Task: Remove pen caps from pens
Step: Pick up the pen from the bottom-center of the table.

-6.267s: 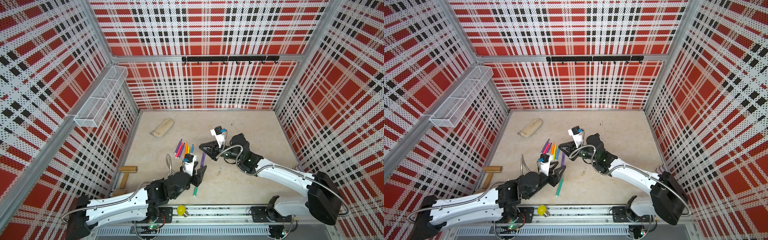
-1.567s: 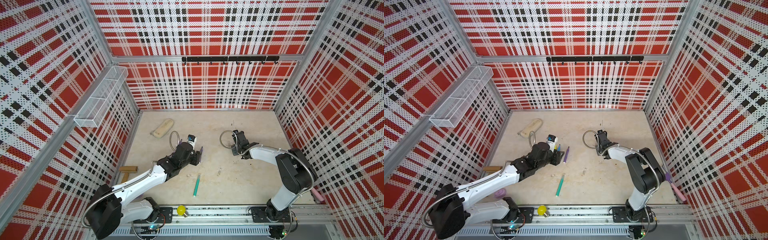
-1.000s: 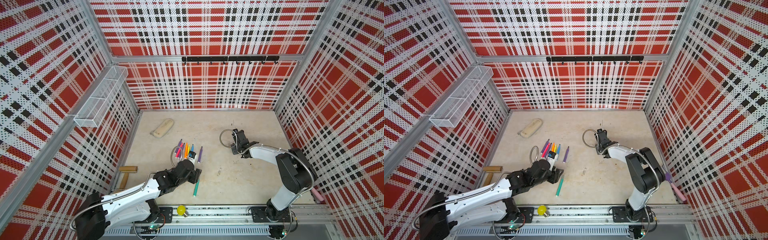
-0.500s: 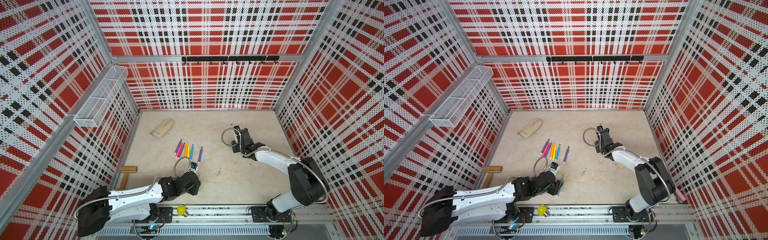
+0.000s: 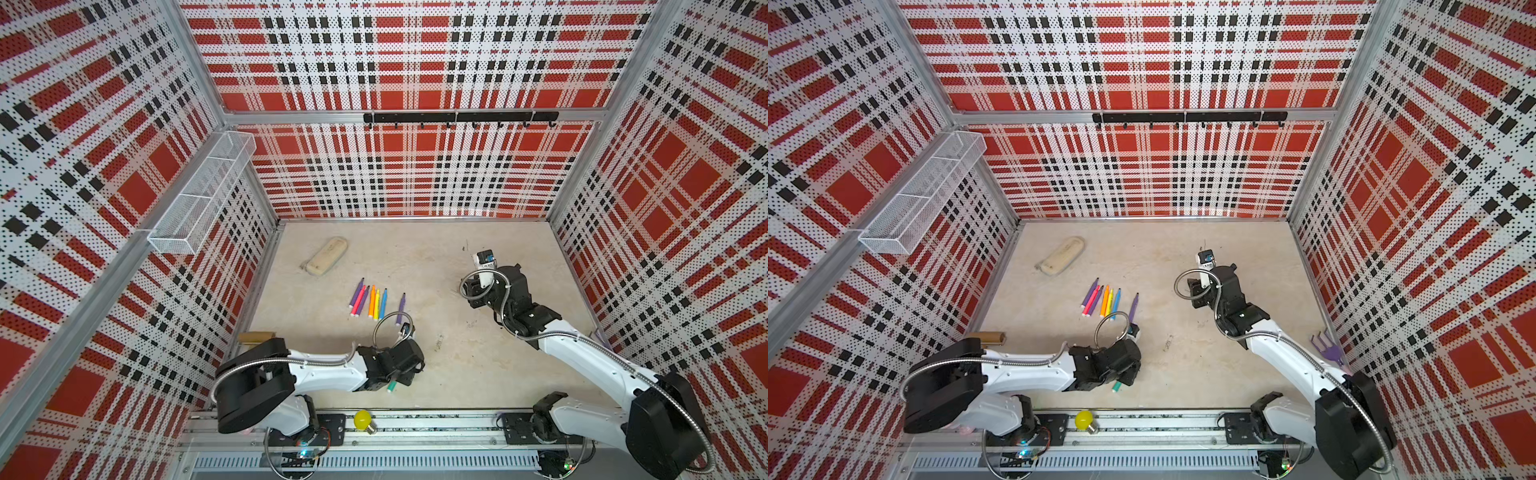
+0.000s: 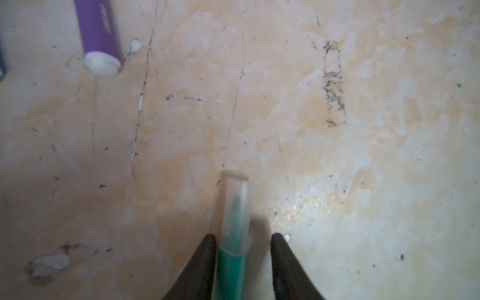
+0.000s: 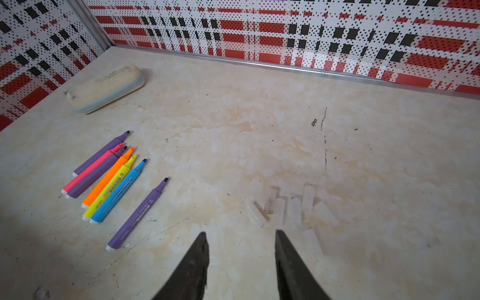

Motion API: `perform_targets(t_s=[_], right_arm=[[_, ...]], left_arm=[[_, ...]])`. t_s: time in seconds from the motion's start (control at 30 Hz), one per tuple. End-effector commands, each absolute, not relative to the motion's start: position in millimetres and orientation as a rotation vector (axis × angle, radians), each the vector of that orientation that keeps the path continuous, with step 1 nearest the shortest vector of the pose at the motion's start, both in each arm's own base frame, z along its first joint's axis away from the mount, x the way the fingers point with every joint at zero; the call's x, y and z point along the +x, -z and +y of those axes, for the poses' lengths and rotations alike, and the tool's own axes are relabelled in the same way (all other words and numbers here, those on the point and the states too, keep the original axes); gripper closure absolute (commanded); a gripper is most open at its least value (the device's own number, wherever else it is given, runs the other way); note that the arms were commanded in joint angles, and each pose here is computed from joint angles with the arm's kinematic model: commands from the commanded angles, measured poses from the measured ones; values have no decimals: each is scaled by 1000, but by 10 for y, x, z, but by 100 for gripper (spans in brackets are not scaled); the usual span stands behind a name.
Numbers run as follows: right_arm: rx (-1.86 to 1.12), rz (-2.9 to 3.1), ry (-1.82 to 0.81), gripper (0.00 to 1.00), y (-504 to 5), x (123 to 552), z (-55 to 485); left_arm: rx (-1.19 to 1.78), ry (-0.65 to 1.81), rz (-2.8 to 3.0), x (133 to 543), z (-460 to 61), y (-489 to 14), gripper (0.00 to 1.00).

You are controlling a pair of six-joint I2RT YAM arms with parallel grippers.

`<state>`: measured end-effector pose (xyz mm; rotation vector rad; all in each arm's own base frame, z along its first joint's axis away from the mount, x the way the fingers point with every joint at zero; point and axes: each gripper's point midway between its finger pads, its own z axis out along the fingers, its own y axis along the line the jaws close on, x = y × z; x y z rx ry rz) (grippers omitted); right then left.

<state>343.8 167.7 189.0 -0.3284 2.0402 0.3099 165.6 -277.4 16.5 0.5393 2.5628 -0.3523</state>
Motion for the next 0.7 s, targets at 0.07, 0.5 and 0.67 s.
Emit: perform_targets(t_s=[0.07,0.5,0.67], right_arm=[[-313,1987,-355,55,-2032,3429,1710],[-309,1992,-346,54,-2027,3417,1689],[-302,1982,-341,54,-2064,3408,1669]], left_arm=[[600,173,2720,1385,-2522,235,54],[550,174,2648,1304,-2224,-199,49],[602,222,2656,1184,-2187,-224,49]])
